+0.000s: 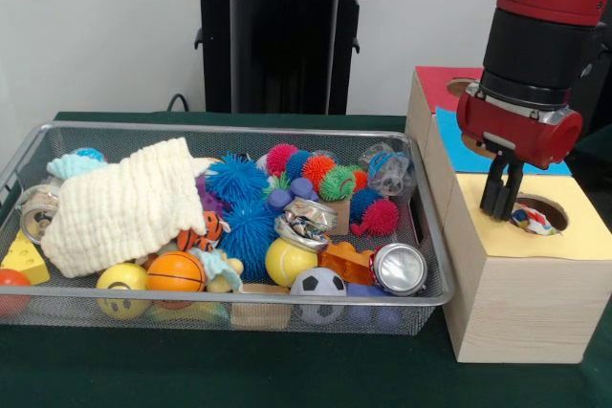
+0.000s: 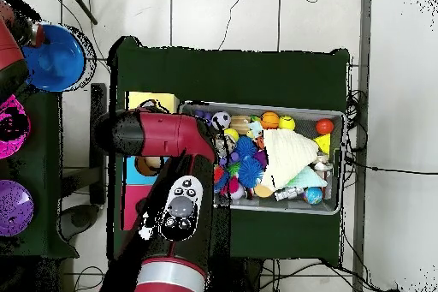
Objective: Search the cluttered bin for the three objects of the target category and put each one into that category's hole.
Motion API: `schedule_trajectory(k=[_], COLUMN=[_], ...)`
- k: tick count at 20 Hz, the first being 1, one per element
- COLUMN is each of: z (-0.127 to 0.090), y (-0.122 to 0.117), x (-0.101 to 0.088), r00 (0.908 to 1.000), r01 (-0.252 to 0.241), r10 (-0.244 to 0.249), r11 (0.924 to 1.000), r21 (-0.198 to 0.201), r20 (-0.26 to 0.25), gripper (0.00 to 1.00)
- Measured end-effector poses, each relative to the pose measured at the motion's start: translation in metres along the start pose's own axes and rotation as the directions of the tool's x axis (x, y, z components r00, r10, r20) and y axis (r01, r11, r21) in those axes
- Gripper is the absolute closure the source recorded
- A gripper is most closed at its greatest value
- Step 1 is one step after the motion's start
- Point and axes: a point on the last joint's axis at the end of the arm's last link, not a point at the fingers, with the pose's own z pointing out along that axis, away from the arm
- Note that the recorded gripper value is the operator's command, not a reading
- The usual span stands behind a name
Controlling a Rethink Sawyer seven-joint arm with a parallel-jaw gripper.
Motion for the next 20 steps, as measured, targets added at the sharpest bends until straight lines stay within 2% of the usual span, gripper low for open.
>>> schedule_trajectory(k=[20], z=[-0.0007], y=[-0.0011], x=[0.002], r00=[0.9999], r01=[0.007], r10=[-0.007], r11=[1.0], r21=[0.006], r20=[0.01], gripper=[1.0])
